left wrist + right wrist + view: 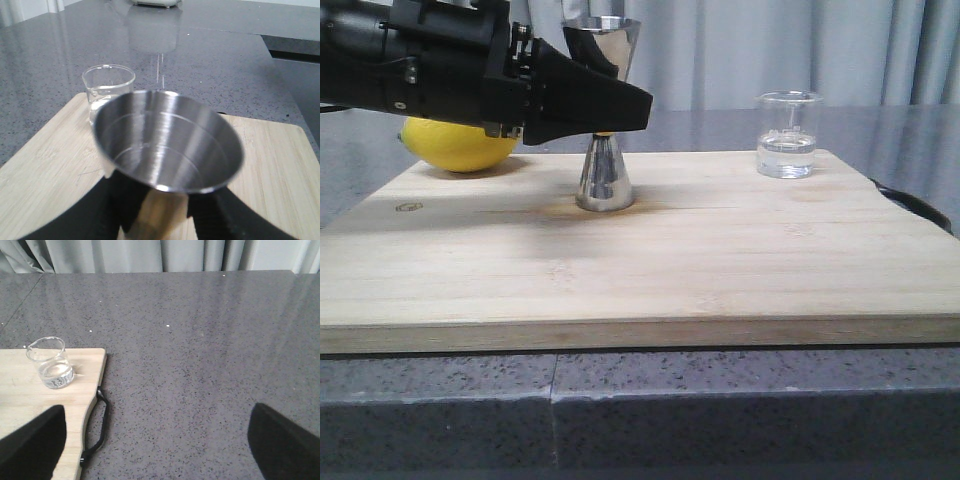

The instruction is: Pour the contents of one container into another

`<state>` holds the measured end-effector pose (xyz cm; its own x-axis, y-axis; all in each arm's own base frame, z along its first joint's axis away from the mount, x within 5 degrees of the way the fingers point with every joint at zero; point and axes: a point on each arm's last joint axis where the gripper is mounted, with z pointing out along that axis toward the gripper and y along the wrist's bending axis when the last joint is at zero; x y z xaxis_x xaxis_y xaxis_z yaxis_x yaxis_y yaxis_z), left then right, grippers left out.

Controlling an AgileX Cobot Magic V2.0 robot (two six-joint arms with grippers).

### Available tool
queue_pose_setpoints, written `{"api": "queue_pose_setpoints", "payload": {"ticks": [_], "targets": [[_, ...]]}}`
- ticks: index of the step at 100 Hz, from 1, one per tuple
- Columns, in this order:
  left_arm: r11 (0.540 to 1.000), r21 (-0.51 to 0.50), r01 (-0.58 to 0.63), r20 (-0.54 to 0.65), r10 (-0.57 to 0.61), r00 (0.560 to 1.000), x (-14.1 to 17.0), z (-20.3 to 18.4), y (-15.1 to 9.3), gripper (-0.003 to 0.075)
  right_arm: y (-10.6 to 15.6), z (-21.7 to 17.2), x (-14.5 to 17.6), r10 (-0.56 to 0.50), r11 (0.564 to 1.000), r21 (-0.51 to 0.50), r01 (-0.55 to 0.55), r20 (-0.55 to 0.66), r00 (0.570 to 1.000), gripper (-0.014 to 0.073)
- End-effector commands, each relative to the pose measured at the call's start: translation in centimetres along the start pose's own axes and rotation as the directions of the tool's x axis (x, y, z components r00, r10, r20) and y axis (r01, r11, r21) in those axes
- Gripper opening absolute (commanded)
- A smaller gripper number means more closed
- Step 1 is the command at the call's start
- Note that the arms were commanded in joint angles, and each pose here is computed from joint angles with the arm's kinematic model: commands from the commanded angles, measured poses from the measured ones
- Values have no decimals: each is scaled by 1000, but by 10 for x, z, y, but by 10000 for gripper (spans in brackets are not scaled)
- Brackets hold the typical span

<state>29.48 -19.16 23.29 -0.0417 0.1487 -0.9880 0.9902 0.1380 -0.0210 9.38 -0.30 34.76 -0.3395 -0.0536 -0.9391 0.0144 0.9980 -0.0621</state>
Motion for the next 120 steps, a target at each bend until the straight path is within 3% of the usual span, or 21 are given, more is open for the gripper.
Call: {"api": "queue_pose_setpoints", "payload": {"ticks": [1,20,38,58,82,108,120], "targets": [[999,25,-20,140,16,990,-30,-2,-5,242,-1,-2,-16,-13,1000,10,12,96,995,648],[995,81,-50,202,33,979,-43,-3,-8,206,-1,-2,-16,-13,1000,10,12,96,995,648],[996,93,1,204,-20,979,-47,-2,-6,204,-1,-2,-20,-36,999,12,35,144,989,648],[995,97,22,202,-42,979,-47,-2,-6,200,1,14,-27,-55,998,-5,56,87,995,648],[995,97,22,202,-42,979,-47,-2,-6,199,21,50,-48,-122,981,-151,120,0,993,648],[996,89,24,196,-41,980,-46,-2,-5,199,68,89,-63,-213,924,-336,185,-50,976,648],[996,89,24,196,-41,980,-46,-2,-5,199,84,109,-60,-234,908,-370,197,-57,971,648]]}}
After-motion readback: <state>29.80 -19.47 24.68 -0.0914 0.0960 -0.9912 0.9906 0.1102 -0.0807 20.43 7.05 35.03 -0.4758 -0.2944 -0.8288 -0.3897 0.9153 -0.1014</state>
